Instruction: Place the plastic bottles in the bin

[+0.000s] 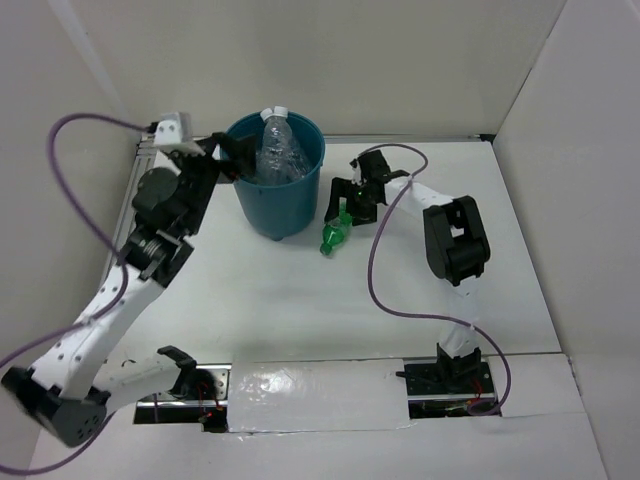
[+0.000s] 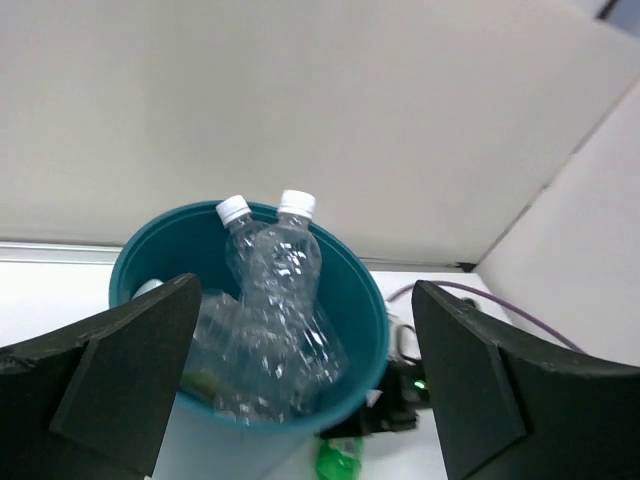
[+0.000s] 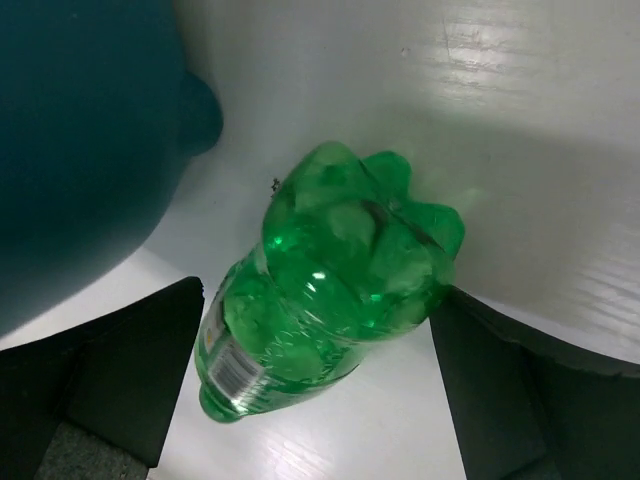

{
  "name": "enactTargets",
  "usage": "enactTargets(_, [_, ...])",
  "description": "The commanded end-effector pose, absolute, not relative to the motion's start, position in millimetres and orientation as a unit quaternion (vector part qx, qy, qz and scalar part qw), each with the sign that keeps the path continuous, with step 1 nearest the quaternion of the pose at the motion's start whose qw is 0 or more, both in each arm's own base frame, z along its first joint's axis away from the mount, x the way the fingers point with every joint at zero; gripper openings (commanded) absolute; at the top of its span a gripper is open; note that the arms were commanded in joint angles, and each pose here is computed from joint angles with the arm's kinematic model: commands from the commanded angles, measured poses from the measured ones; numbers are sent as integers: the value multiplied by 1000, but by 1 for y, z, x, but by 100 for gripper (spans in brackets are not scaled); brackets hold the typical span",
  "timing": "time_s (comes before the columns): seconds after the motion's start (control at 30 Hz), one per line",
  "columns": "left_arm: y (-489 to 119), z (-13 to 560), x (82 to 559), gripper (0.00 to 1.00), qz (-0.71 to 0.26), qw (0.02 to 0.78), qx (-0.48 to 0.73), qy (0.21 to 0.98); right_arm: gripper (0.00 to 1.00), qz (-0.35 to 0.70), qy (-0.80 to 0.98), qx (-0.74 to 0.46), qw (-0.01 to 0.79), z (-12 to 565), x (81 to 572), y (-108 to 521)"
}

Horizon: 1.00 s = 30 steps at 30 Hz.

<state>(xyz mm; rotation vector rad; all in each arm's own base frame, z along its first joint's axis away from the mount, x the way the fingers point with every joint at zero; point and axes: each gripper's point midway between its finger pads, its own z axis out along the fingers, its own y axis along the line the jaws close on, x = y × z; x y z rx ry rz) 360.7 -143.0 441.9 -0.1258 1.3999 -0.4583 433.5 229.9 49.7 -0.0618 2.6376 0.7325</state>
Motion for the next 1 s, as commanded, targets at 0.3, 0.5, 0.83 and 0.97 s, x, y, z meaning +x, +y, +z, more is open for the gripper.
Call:
enactTargets(0.3, [-127,317,261,99,-225,633,-69,738,18,193,944,21,265,65,453,210])
enactTargets(0.5, [-139,236,242,99,-236,551,-87,795,2,209,869,-49,445,217,496,162])
enactTargets(0.83, [-149,201,234,99,-245,524,-87,811,2,337,657,-214,640,438,492,229])
enactTargets(0.97, [-150,188,232,99,-239,513,-82,820,5,362,622,-255,646,459,491,285])
